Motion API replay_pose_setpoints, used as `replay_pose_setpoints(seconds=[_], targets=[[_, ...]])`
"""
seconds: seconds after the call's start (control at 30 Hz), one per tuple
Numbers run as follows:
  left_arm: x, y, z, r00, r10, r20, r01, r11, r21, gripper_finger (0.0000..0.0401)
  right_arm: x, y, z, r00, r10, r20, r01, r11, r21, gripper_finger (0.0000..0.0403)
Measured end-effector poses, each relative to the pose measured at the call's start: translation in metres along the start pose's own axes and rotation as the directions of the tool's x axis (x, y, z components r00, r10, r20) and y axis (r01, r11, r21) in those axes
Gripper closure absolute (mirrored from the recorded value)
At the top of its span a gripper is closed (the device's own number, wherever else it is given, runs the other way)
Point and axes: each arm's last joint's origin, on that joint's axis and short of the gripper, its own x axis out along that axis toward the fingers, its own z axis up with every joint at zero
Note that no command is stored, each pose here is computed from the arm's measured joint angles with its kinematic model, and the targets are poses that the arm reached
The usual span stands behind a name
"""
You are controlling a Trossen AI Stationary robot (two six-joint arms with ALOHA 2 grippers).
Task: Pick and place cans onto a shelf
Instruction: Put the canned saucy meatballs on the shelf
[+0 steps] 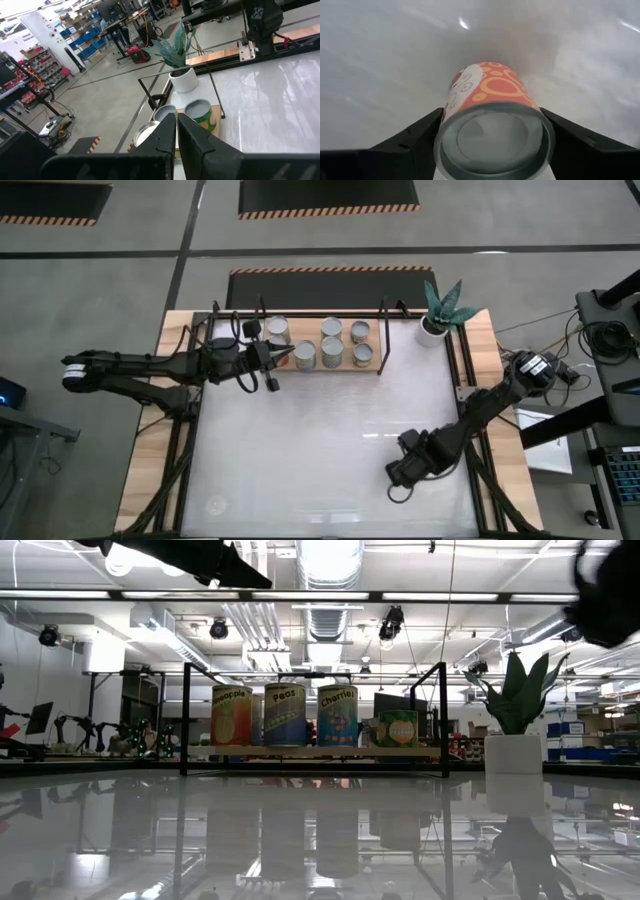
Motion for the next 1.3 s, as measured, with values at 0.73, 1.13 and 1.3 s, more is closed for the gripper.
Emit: replay_pose_setpoints(seconds=[0.73, 1.13, 1.3], targets=[[-0.017, 0.012, 0.013, 0.994, 0.044, 0.099, -0.04, 0.998, -0.042, 0.0401, -0.143, 0.058, 0.137, 0.867, 0.359, 0.345, -0.141, 0.843, -0.52, 0.011], [-0.02, 0.013, 0.011, 0.997, 0.032, 0.073, -0.029, 0.998, -0.051, 0.0401, -0.246, 0.022, 0.243, 0.659, 0.434, 0.614, 0.096, 0.761, -0.641, 0.011], [-0.017, 0.011, 0.009, 0.998, 0.03, 0.063, -0.027, 0.999, -0.046, 0.0401, -0.266, -0.003, 0.312, 0.621, 0.331, 0.711, 0.222, 0.796, -0.564, 0.011]])
